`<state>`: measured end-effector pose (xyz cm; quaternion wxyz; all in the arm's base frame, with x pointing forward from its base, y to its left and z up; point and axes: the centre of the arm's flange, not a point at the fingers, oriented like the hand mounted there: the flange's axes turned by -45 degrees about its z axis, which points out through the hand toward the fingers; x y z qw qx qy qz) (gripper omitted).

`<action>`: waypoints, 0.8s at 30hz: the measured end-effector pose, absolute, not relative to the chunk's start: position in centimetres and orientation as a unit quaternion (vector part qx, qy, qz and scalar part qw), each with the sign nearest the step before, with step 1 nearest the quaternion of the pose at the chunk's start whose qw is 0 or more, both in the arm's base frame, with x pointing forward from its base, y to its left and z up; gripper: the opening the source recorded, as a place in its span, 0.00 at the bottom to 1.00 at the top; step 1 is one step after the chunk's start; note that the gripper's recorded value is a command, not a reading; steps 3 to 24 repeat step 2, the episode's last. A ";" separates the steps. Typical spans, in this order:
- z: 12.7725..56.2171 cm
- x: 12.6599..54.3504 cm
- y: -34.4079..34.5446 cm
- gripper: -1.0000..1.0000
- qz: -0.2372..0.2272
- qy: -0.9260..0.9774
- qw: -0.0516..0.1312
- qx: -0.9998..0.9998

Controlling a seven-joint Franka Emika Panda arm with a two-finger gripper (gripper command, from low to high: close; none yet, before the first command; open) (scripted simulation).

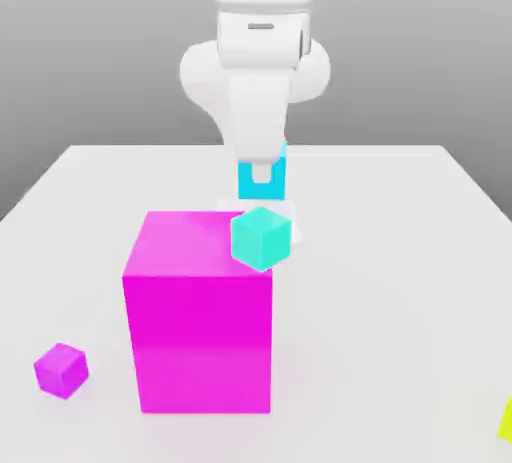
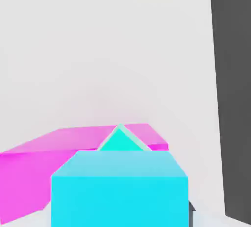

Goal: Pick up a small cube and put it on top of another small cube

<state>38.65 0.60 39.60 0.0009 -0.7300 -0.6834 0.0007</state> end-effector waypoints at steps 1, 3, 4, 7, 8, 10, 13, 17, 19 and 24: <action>39.6 38.6 0.6 1.00 0.001 -0.683 0.001 -0.730; 39.6 38.6 0.6 1.00 0.001 -0.683 0.001 -0.730; 39.6 38.6 0.6 1.00 0.001 -0.683 0.001 -0.730; 39.6 38.6 0.6 1.00 0.001 -0.683 0.001 -0.730; 39.6 38.6 0.6 1.00 0.001 -0.683 0.001 -0.730; 39.6 38.6 0.6 1.00 0.001 -0.683 0.001 -0.730; 39.6 38.6 0.6 1.00 0.001 -0.683 0.001 -0.730; 39.6 38.6 0.6 1.00 0.001 -0.683 0.001 -0.730; 39.6 38.6 0.6 1.00 0.001 -0.683 0.001 -0.730; 39.6 38.6 0.6 1.00 0.001 -0.683 0.001 -0.730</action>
